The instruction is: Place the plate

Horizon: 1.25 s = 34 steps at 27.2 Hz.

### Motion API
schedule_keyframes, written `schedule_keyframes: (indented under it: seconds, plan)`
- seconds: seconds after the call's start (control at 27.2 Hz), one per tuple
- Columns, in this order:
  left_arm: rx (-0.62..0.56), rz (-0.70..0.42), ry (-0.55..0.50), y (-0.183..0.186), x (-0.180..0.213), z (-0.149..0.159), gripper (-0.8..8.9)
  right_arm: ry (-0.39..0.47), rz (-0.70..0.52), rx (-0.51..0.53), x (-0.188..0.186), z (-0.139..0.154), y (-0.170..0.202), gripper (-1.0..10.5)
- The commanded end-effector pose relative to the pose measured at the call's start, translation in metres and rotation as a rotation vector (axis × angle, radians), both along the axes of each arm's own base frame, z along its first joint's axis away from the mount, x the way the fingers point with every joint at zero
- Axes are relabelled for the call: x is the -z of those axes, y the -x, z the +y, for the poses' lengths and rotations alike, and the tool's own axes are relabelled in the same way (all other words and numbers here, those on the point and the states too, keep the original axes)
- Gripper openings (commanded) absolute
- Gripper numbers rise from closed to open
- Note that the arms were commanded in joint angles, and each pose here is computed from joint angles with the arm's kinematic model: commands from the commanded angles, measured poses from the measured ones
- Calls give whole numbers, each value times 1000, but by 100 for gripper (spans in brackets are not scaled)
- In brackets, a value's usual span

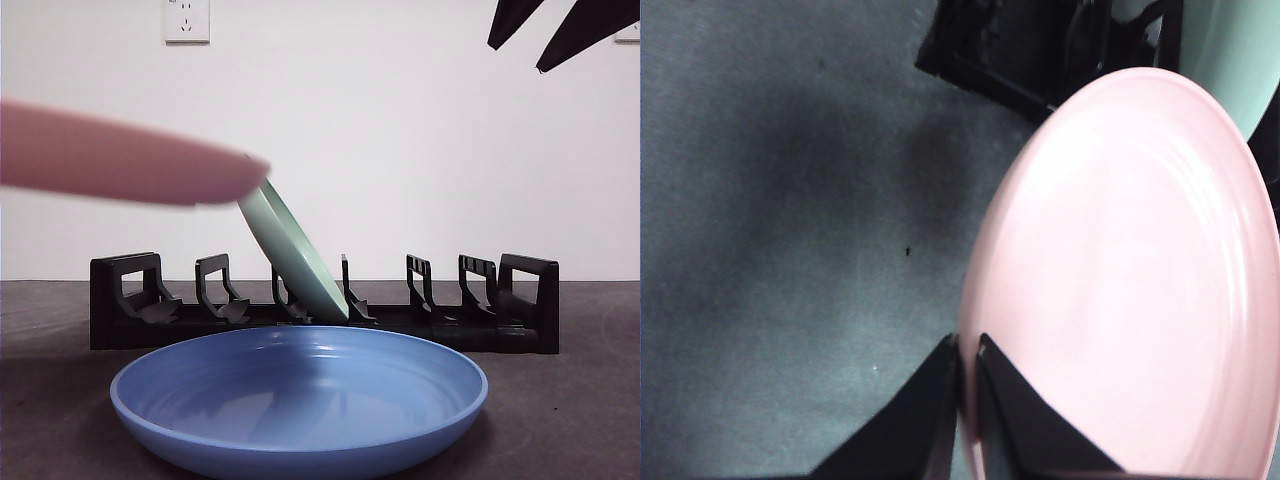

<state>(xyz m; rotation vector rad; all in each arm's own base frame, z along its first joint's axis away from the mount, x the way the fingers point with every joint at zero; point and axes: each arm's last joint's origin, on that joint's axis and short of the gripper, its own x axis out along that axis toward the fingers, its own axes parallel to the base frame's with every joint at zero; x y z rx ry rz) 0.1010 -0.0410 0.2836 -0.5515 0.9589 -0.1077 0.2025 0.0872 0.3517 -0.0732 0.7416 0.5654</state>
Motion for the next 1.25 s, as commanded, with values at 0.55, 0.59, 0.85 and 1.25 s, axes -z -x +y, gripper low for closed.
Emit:
schedule_keyframes:
  seconds: [0.55,0.59,0.85,1.25]
  plan:
    - [139,57,-119,-47,32,-77,15,0,-3,-6,-2,2,-1,308]
    - [150,58,-120,-49,34,-81,15,0,-2,-6,-2,2,-1,308]
    - [212,86,-144,-64,58,-112,15,1,0,-6,-1,1,-1,308]
    - [235,148,-204,-78,85,-126,39,1,2,-6,-1,1,-1,308]
